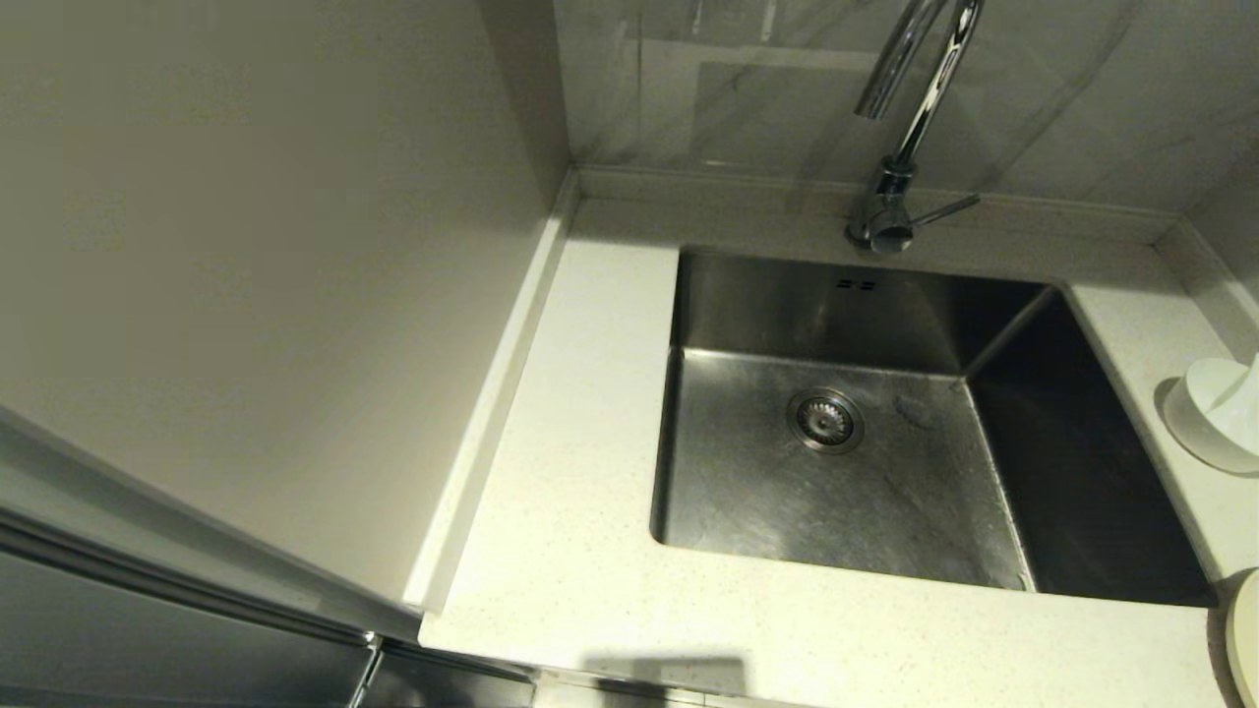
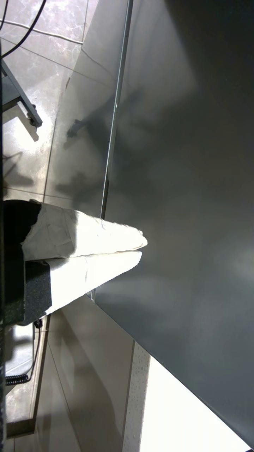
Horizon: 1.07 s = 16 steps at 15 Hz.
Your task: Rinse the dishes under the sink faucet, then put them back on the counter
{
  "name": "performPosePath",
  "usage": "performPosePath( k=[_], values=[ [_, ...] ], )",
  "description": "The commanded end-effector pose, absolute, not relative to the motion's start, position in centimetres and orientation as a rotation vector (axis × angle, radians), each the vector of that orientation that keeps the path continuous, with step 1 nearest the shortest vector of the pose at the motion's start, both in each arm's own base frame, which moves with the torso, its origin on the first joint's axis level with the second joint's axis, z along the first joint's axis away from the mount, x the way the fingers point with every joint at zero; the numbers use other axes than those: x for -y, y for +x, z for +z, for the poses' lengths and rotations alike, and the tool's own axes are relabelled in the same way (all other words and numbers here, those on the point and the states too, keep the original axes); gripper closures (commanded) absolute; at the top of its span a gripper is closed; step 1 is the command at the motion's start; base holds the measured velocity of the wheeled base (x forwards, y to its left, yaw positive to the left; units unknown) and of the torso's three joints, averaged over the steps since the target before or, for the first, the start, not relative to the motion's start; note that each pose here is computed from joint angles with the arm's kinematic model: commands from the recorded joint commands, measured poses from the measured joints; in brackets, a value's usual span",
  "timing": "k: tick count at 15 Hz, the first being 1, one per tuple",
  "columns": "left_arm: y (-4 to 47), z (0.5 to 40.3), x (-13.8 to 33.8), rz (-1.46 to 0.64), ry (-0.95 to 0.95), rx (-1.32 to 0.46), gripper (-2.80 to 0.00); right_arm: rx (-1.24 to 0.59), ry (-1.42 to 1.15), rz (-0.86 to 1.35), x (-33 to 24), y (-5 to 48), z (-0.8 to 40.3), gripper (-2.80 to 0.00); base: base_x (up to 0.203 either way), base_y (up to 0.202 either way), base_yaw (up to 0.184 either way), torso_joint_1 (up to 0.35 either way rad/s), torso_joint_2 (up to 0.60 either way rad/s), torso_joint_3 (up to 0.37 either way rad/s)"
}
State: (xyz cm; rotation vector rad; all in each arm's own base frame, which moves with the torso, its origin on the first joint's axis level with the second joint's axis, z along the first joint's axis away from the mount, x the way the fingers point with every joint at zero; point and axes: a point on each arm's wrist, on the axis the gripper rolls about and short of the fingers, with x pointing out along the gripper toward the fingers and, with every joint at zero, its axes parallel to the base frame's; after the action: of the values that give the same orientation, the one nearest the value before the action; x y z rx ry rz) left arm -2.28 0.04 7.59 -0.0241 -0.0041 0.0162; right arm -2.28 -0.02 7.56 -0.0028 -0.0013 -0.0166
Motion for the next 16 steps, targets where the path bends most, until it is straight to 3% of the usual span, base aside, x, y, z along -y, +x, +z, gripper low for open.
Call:
performPosePath(
  k=[1, 16],
  values=[
    [-2.30, 7.59, -0.04, 0.017, -0.025, 0.008, 0.00, 0.000, -0.003, -0.017, 0.02, -2.27, 7.58, 0.00, 0.000, 0.000, 0.000, 0.000, 0.00, 0.000],
    [-2.30, 7.59, -0.04, 0.017, -0.025, 0.008, 0.00, 0.000, -0.003, -0.017, 0.02, -2.27, 7.57, 0.00, 0.000, 0.000, 0.000, 0.000, 0.00, 0.000]
  ],
)
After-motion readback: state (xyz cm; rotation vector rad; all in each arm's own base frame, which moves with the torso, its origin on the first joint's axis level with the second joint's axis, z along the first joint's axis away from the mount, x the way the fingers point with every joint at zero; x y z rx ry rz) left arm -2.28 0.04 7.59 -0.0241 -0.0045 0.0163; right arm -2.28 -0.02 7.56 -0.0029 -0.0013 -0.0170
